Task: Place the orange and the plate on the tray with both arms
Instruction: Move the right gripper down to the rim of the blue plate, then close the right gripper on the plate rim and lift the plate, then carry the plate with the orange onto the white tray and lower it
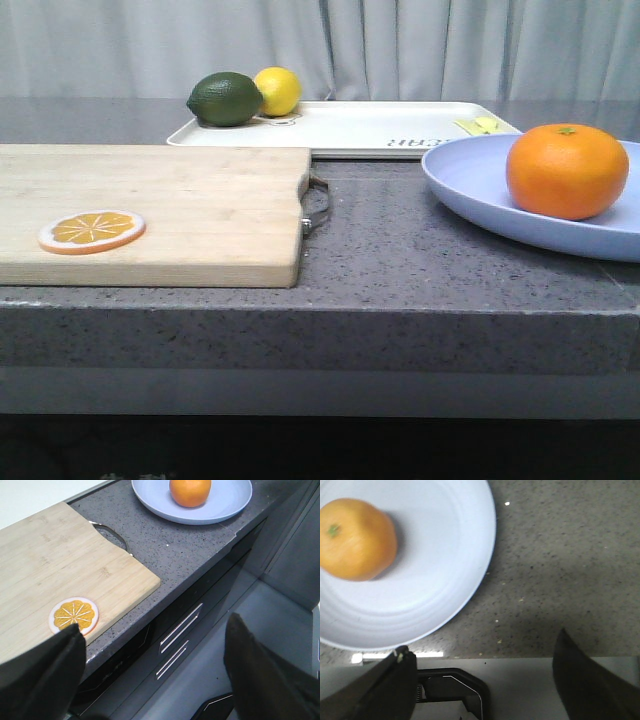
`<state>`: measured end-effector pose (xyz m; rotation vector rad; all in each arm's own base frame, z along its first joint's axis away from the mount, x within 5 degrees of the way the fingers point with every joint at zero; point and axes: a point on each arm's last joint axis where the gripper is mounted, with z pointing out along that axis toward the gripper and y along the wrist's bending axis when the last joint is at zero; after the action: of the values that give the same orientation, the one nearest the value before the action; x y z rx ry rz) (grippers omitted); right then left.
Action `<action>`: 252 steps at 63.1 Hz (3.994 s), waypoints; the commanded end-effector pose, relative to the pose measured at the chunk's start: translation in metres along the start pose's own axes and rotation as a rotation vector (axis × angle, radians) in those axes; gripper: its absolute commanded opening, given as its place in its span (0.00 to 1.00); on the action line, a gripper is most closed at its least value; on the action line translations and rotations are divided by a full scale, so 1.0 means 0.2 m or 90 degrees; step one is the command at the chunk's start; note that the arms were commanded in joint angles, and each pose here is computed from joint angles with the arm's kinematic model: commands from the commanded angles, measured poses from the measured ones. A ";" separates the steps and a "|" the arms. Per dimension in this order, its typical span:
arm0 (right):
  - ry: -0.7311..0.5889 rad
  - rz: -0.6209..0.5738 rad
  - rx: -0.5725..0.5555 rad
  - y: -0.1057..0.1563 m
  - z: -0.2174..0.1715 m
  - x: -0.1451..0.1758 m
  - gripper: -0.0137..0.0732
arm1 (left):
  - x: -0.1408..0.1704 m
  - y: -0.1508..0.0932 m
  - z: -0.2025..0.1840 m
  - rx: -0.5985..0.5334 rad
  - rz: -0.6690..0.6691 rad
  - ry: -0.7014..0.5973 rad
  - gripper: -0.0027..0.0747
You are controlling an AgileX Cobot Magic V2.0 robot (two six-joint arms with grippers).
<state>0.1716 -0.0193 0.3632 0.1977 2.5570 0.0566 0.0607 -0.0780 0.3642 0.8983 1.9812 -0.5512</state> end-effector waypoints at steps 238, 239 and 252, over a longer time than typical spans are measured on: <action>0.051 0.354 -0.358 0.54 1.09 -1.14 0.08 | -0.07 -0.01 -0.03 0.009 -0.012 -0.074 0.74; 0.051 0.354 -0.358 0.54 1.09 -1.14 0.08 | -0.07 -0.01 -0.03 0.009 -0.012 -0.074 0.74; 0.044 0.356 -0.358 0.54 1.09 -1.15 0.21 | -0.07 -0.01 -0.03 0.011 -0.046 -0.073 0.74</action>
<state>0.5009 0.0518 0.2592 0.7198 2.5358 0.8965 0.0610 -0.0788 0.3655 0.8616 1.9836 -0.5797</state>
